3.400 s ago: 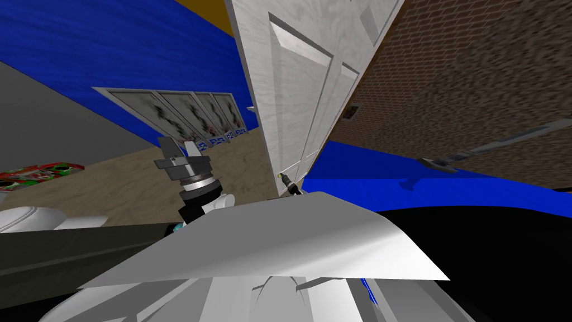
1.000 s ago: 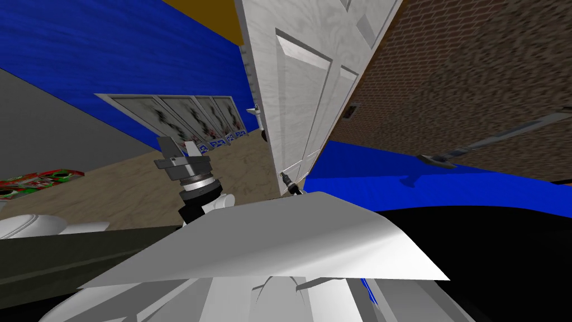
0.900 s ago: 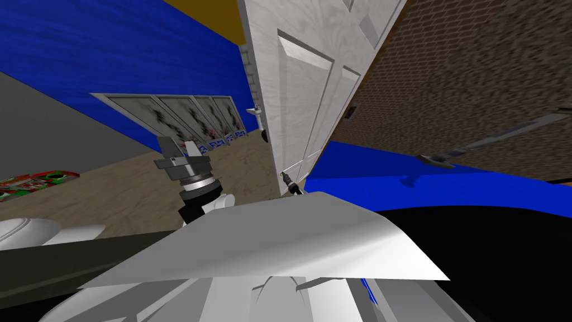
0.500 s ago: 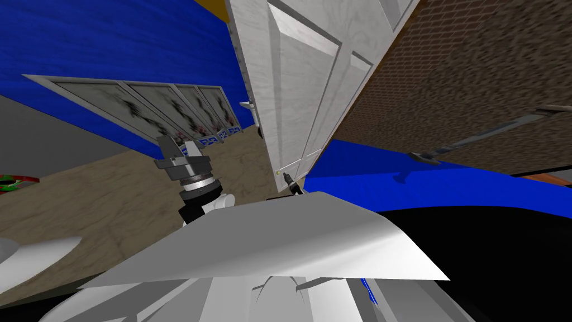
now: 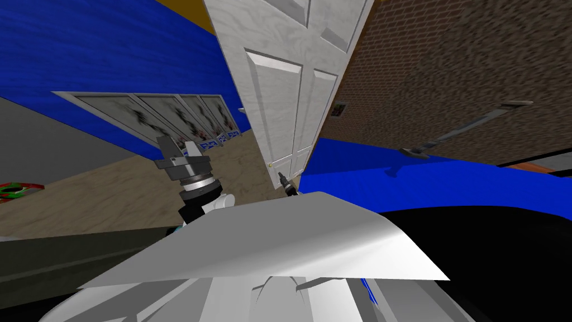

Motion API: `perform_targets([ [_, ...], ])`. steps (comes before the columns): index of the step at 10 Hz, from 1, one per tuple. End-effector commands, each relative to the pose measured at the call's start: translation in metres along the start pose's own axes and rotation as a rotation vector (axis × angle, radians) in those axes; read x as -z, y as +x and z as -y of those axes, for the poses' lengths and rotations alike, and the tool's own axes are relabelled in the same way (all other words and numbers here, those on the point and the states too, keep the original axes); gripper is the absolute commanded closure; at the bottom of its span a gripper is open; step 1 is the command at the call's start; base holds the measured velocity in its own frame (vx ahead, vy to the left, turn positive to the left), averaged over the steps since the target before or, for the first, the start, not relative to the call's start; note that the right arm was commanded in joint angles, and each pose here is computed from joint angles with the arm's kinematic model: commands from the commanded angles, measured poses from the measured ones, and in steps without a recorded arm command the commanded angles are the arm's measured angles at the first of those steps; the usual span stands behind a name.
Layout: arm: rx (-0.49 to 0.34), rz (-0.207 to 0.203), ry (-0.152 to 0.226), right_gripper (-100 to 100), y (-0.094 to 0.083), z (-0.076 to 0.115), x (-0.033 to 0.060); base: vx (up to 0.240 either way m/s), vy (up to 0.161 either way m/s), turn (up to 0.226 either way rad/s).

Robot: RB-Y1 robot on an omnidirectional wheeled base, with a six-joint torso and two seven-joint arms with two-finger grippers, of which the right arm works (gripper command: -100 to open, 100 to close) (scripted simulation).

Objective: Push the door open

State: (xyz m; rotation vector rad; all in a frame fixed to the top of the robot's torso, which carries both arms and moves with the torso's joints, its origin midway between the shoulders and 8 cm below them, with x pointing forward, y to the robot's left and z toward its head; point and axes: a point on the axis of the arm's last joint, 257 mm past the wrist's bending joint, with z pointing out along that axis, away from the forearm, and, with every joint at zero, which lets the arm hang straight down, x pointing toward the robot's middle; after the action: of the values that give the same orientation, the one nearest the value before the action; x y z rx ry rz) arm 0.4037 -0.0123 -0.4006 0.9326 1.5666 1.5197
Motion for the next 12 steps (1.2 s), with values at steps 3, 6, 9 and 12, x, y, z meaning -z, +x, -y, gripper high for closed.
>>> perform_targets([
  [3,0.012,-0.002,0.002,-100,-0.002,0.001,0.0038,-0.034,-0.02,-0.007],
  [6,0.027,0.004,0.006,-100,-0.011,0.003,0.0062,0.175,0.11,0.017],
  [9,0.022,0.011,-0.002,-100,-0.012,0.0,0.0034,0.207,0.106,0.022],
  [12,0.009,0.014,-0.011,-100,-0.007,-0.004,-0.0006,0.138,0.096,0.016],
])
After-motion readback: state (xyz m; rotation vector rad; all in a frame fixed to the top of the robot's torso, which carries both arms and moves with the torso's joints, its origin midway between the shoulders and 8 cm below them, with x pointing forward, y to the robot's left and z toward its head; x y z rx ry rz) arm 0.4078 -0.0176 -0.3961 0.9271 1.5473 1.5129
